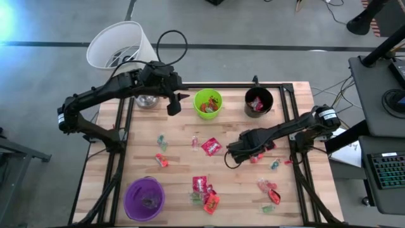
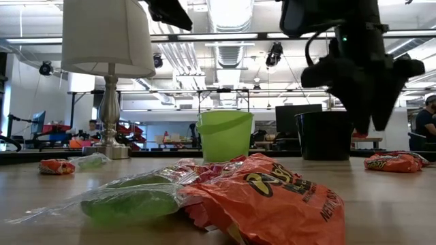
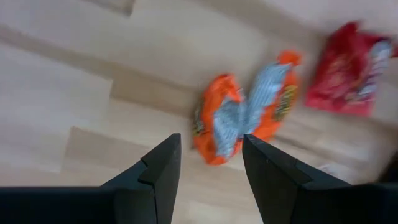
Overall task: Sort candy
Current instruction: Put the orange chocolate into the green bucket
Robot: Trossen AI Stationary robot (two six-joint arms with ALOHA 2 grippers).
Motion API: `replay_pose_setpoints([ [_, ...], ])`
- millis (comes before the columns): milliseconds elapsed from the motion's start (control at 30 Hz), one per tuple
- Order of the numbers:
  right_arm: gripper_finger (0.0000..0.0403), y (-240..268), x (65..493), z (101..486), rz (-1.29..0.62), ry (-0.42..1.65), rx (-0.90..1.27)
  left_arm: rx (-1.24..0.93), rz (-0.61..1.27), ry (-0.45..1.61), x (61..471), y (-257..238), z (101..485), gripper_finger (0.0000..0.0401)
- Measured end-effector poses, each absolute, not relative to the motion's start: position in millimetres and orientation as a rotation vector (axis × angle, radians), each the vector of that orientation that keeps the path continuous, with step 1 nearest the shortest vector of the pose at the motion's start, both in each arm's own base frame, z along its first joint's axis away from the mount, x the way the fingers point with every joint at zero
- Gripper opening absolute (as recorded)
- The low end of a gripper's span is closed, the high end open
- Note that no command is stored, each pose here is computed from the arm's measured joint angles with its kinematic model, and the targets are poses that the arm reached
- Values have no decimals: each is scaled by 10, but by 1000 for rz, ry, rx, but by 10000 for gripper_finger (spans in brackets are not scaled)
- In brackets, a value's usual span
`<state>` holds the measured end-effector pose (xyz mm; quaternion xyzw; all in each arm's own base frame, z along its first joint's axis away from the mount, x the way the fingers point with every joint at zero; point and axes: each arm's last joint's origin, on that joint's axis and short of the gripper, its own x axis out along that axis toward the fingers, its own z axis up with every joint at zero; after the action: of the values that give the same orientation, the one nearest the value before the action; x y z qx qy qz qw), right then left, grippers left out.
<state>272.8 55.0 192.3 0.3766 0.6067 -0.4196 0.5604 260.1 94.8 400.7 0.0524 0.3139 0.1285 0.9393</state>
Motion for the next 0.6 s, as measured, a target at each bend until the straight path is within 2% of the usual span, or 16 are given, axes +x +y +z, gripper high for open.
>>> replay_pose_setpoints([
  [167,164,625,2728,1803,-922,1413,914,106,261,648,2597,947,4002,116],
  [600,164,613,2658,1657,-947,1415,927,104,262,647,2597,947,4002,116],
])
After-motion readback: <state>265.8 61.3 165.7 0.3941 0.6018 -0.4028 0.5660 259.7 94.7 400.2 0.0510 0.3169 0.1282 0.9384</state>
